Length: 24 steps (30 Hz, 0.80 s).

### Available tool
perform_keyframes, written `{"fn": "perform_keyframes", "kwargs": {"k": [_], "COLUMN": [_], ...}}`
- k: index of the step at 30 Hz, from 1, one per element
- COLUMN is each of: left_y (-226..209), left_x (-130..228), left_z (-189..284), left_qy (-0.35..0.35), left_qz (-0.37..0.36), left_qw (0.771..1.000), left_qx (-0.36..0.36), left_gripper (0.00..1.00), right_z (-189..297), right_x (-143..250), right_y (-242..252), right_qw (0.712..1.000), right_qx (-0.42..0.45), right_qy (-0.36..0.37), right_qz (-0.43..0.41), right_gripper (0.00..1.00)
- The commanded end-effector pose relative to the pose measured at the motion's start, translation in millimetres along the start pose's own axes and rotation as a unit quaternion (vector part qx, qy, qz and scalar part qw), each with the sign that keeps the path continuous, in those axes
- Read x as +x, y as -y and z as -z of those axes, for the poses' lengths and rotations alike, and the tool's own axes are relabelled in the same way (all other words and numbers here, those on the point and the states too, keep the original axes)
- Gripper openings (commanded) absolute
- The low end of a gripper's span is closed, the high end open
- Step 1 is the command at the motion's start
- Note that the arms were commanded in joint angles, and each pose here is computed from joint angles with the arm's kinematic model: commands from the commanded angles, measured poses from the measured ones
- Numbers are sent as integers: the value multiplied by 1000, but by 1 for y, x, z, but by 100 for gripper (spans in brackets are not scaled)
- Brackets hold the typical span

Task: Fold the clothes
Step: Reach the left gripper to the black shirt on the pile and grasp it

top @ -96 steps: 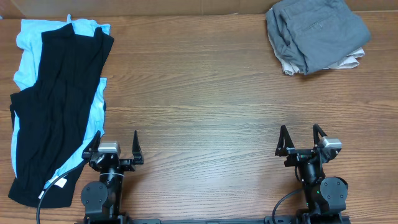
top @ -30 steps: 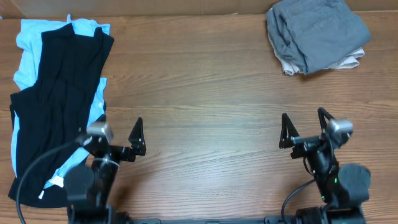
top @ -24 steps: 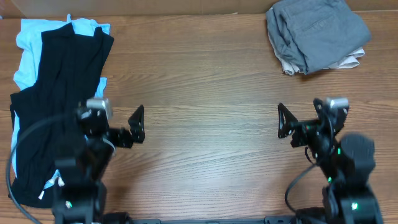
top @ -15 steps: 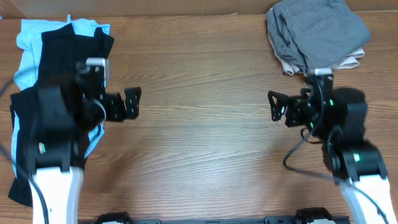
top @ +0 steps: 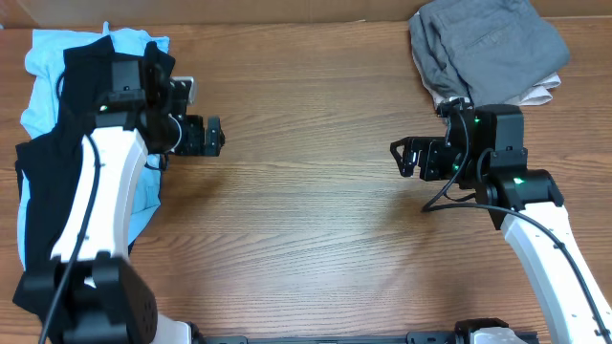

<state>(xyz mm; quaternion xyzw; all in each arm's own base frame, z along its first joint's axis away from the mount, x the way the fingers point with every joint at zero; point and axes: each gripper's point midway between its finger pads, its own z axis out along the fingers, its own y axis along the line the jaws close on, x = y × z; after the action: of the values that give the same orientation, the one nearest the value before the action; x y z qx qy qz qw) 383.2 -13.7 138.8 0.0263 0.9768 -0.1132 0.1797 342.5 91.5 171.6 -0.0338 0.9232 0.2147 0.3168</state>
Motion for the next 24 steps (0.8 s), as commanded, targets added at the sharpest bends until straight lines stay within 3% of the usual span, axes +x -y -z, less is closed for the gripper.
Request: {"fn": "perform_keyframes", "kwargs": {"k": [1,4,10,13,19,24], "left_y": [-20,-54,-160,-202,-227,-245], "left_x": [3,4,13,10,-5,2], "left_z": [1,10,41,58,65,48], "left_qy": [-11,-1,39,74,115,89], "left_qz": [34,69,168,173,116,109], "left_qw": [999,997,971,960,964,962], "left_qx": [-10,-37,-168,-207,-208,-234], "left_gripper": [100,99,100,100,97,88], "right_z": [4,4,5,4,5,4], "right_x": [-13,-16,-19,-20,-21,-20], "right_y": [-11,-11,-12,-11,-11,-11], "right_qw": [1000,1000,999,999,999,999], "right_qx": [-19,-20,-21,-18,-18,-18], "right_qy": [15,21,28,29,32,29], "right_qz": [10,12,15,15,16,15], "right_gripper": [100,100,100,100,99,86]}}
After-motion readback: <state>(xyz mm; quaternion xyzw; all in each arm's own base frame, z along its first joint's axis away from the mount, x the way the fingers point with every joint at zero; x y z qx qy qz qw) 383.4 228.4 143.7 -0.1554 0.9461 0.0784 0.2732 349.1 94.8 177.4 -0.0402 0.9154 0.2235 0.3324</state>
